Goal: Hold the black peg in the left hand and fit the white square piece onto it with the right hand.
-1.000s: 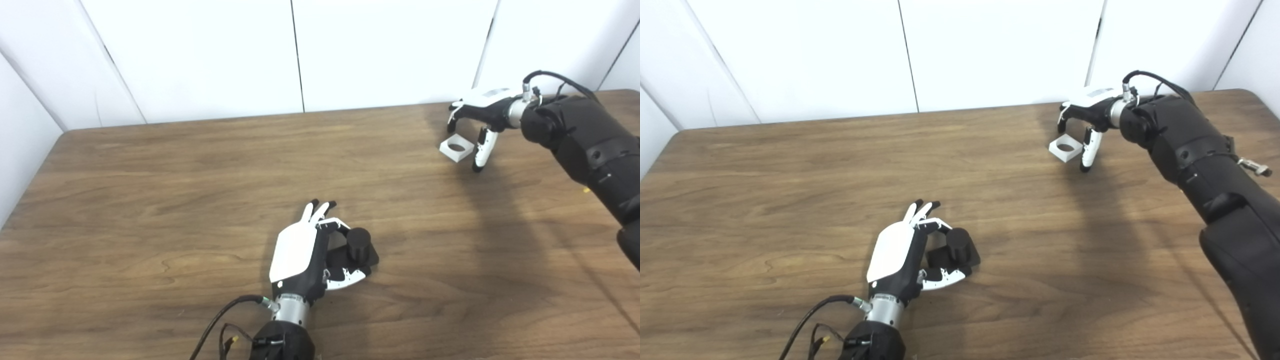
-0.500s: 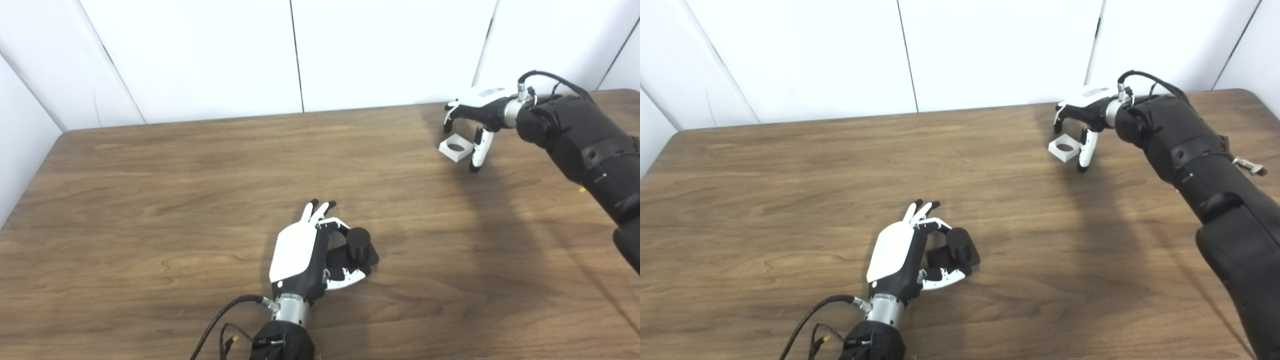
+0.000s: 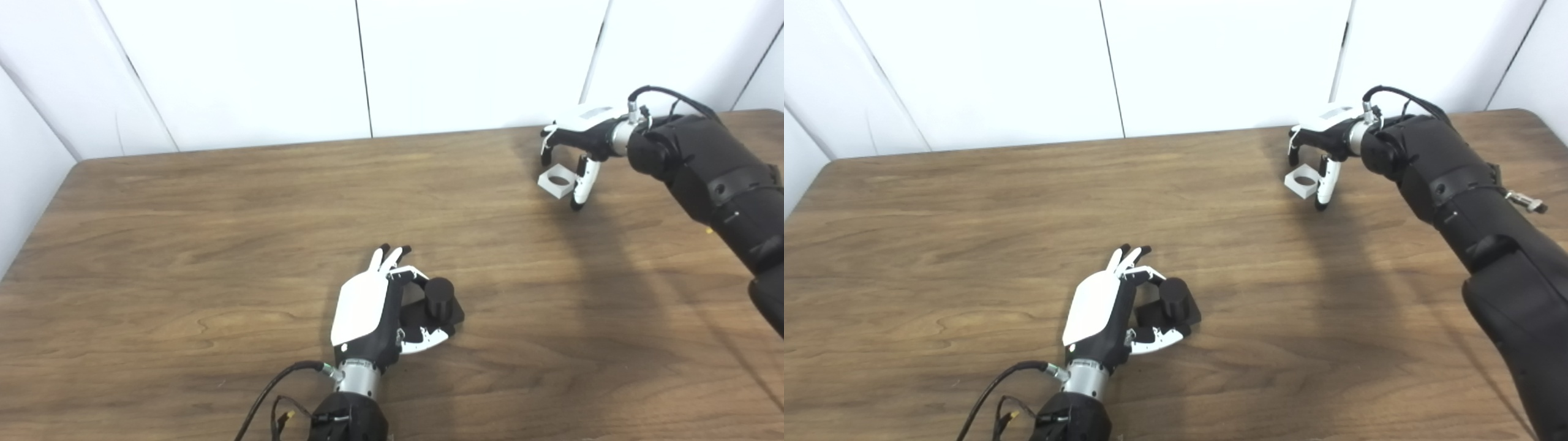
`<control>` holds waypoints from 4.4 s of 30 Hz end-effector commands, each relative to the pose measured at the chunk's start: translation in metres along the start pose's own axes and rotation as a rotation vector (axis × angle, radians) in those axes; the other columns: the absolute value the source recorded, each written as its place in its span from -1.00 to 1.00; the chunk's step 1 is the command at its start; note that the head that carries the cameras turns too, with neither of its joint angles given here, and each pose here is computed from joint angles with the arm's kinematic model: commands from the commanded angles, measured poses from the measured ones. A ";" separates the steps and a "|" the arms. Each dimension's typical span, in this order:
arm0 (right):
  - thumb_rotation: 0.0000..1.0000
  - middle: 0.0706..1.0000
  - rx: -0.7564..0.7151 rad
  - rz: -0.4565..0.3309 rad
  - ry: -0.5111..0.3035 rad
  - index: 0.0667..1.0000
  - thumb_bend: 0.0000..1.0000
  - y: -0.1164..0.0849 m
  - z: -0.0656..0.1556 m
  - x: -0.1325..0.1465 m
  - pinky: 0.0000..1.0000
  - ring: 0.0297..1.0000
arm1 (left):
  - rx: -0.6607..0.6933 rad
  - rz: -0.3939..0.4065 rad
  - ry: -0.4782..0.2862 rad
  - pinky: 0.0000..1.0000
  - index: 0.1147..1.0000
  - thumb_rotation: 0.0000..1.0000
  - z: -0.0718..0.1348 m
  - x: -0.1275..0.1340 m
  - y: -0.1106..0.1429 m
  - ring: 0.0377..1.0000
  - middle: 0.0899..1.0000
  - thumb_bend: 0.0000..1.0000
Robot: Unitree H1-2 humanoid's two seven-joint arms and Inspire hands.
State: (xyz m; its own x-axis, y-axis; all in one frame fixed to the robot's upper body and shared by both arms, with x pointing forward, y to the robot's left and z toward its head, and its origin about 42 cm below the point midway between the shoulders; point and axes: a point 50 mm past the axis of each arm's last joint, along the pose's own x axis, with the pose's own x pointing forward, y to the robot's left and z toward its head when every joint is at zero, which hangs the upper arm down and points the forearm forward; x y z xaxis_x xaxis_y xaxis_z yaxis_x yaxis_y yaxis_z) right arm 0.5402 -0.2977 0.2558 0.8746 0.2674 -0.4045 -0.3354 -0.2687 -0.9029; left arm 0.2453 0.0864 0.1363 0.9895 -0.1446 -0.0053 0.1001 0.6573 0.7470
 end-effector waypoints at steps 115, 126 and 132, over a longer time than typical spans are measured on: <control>-0.72 0.84 -0.096 -0.267 -0.479 -0.09 0.05 -0.082 0.170 -0.163 1.00 1.00 | 0.045 -0.026 0.047 0.81 -0.14 -0.86 -0.010 0.005 -0.010 1.00 0.86 0.03; -0.72 0.87 -0.130 -0.240 -0.527 -0.09 0.05 -0.075 0.186 -0.157 1.00 1.00 | 0.040 -0.019 0.047 0.81 -0.14 -0.86 -0.010 0.006 -0.009 1.00 0.86 0.03; -0.72 0.89 -0.139 -0.231 -0.534 -0.09 0.05 -0.070 0.191 -0.153 1.00 1.00 | 0.040 -0.016 0.046 0.81 -0.14 -0.86 -0.010 0.006 -0.008 1.00 0.86 0.03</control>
State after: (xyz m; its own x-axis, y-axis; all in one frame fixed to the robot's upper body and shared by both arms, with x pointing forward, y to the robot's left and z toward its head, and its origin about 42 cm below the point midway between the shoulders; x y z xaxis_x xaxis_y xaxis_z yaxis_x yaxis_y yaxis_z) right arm 0.3621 -0.1470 0.3385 0.6081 0.7353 -0.2993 -0.1378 -0.2735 -0.9519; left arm 0.2501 0.0853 0.1355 0.9915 -0.1299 -0.0012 0.0868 0.6553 0.7504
